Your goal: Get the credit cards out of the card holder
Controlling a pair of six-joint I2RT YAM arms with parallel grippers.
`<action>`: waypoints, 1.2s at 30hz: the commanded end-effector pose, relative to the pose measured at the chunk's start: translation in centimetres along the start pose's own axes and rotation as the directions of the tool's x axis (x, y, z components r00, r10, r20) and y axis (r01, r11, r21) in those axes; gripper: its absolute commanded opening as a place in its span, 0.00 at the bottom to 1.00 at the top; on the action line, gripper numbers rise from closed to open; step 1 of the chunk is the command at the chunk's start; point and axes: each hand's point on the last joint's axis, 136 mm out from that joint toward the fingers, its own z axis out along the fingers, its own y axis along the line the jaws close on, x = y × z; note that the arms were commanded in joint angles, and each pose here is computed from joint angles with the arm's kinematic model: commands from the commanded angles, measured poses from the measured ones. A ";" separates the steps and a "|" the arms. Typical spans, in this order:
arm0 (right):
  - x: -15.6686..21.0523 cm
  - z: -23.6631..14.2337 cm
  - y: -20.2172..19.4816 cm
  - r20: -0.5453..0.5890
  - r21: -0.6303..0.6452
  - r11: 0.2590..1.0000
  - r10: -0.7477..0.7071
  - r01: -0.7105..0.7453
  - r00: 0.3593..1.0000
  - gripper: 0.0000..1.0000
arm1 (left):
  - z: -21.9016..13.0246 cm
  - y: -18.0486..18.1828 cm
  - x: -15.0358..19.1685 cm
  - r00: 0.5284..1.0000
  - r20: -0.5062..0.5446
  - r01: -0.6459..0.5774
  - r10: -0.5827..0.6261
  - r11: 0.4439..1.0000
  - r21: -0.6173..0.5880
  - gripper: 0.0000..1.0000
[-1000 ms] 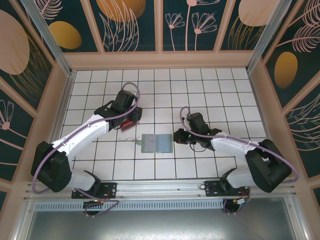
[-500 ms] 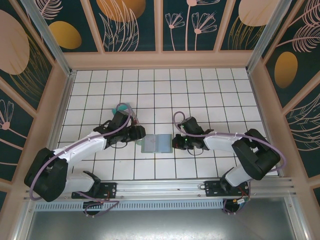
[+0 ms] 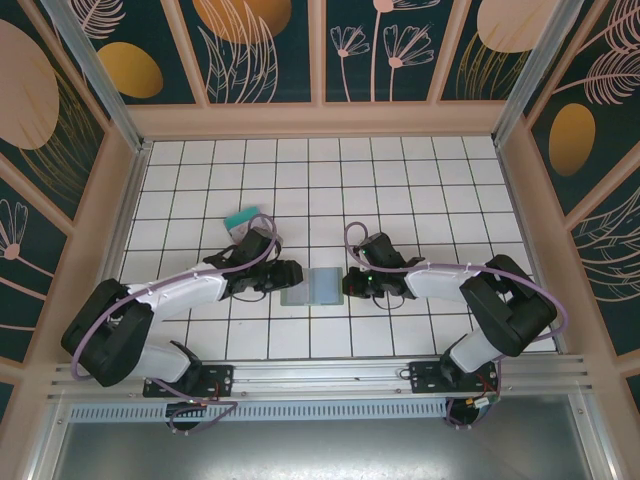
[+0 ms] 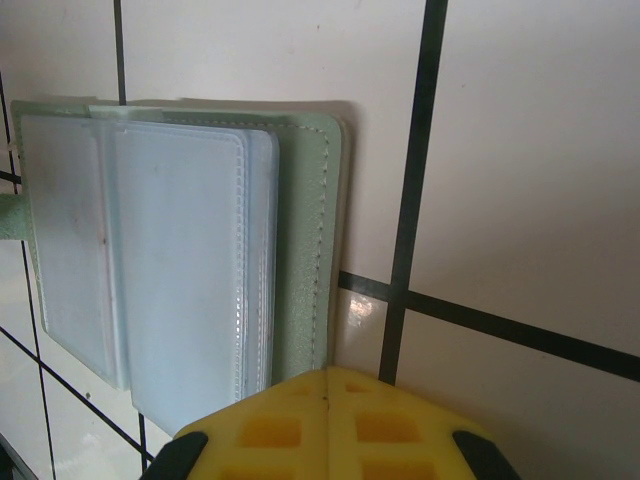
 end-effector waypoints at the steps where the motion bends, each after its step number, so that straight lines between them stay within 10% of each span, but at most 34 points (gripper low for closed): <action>1: 0.0 0.1 0.0 0.001 0.015 1.000 0.008 -0.008 1.000 0.00 | 0.5 -0.1 0.4 1.000 -0.022 -0.001 0.001 1.000 -0.002 0.54; 36: 0.1 0.5 0.0 -0.005 0.010 1.000 0.014 -0.014 1.000 0.00 | 1.4 -4.8 1.2 0.991 -0.079 -0.093 0.106 0.983 0.156 0.64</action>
